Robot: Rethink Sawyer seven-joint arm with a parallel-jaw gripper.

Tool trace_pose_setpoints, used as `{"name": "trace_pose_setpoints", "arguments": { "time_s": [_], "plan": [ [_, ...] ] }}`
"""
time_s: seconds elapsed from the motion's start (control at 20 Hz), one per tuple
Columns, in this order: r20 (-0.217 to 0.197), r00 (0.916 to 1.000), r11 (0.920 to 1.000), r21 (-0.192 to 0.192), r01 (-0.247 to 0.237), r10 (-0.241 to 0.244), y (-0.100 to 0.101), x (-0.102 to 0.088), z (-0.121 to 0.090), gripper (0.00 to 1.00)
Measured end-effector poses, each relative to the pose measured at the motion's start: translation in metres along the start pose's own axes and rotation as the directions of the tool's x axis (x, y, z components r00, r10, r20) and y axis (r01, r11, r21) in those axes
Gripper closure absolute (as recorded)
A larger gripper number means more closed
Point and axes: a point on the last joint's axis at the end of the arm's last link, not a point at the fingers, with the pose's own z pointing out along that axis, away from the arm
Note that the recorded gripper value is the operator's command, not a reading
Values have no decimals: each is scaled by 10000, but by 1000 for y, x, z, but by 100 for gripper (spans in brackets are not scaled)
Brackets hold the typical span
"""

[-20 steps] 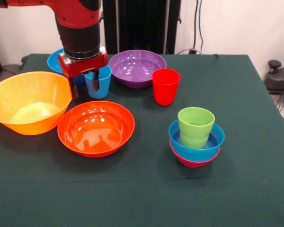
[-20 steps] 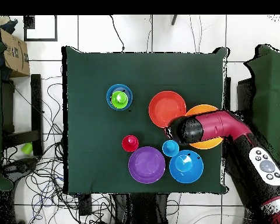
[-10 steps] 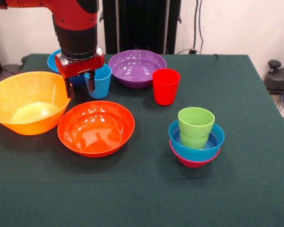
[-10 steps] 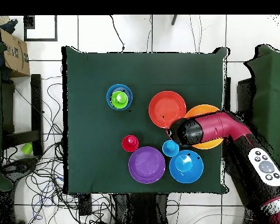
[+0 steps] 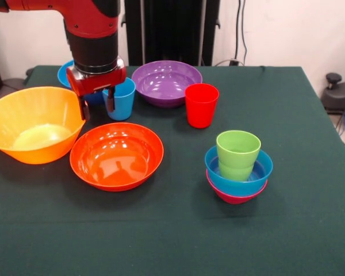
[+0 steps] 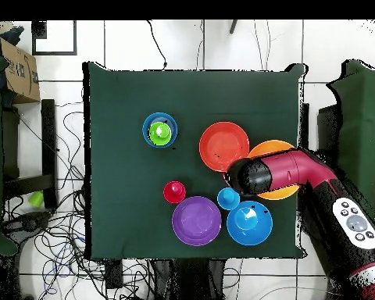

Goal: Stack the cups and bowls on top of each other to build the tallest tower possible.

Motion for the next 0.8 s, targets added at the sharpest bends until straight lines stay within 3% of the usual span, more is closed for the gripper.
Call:
{"name": "trace_pose_setpoints", "arguments": {
  "time_s": [0.4,0.8],
  "plan": [
    [4,9999,9997,222,-130,130,-12,6,-9,0],
    [-86,9991,9980,475,-408,412,-27,9,-33,0]
  ]
}}
